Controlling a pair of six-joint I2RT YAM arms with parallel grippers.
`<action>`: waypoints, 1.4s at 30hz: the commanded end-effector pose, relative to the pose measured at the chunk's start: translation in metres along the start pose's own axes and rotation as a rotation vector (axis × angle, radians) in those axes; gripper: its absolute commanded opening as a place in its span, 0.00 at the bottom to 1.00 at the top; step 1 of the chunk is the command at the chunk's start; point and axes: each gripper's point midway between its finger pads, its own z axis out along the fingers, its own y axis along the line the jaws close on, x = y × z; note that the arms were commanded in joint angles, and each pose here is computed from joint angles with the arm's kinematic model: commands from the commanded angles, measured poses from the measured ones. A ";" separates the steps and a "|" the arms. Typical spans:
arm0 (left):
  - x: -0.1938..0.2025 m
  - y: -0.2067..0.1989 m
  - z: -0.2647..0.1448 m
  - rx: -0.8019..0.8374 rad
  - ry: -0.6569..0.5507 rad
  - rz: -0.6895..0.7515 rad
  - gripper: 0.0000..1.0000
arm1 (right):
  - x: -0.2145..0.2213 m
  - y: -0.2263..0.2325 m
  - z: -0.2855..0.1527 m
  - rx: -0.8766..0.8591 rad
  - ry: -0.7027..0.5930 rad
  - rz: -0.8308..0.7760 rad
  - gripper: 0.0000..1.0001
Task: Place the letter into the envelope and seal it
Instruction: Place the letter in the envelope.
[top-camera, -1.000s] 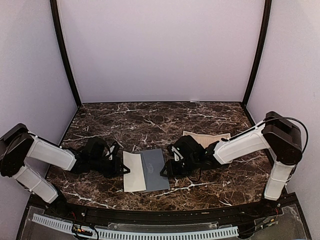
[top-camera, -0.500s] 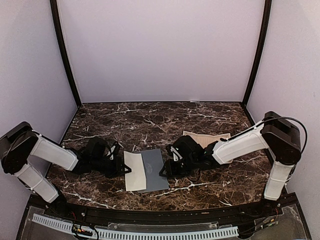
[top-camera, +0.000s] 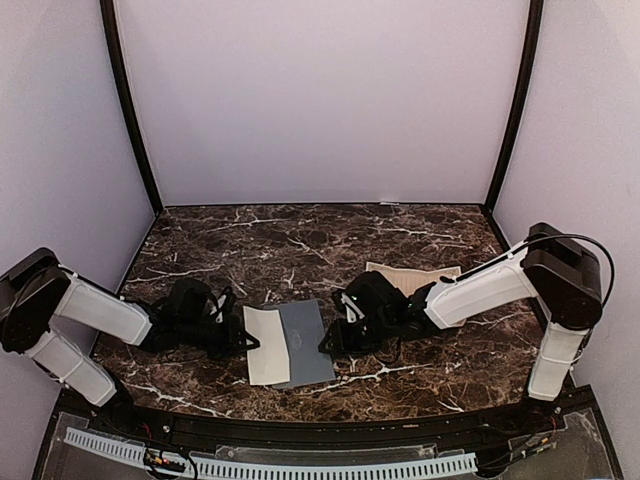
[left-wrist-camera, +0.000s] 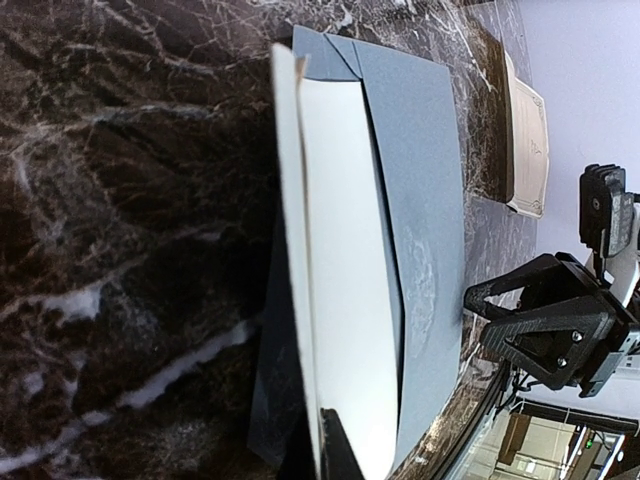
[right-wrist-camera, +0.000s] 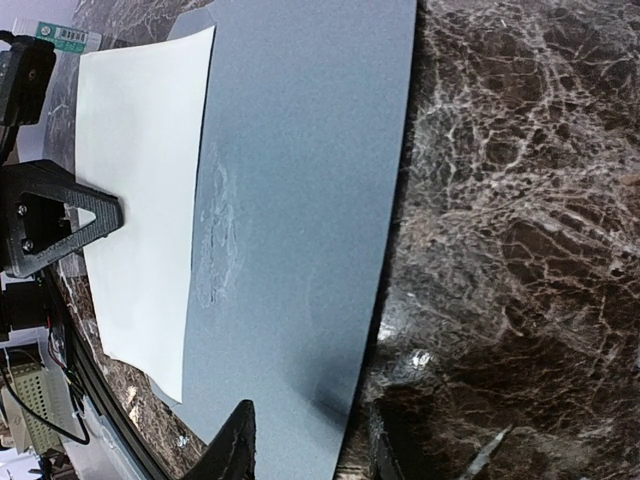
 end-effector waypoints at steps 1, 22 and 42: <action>0.003 0.003 0.000 -0.004 0.014 -0.010 0.00 | 0.004 0.004 0.005 -0.006 0.012 -0.004 0.35; 0.001 0.000 0.013 0.015 0.050 -0.023 0.00 | 0.005 0.015 0.006 -0.035 0.012 -0.029 0.35; 0.008 0.008 0.013 0.000 0.067 -0.021 0.00 | -0.001 0.053 -0.022 -0.361 -0.092 0.059 0.34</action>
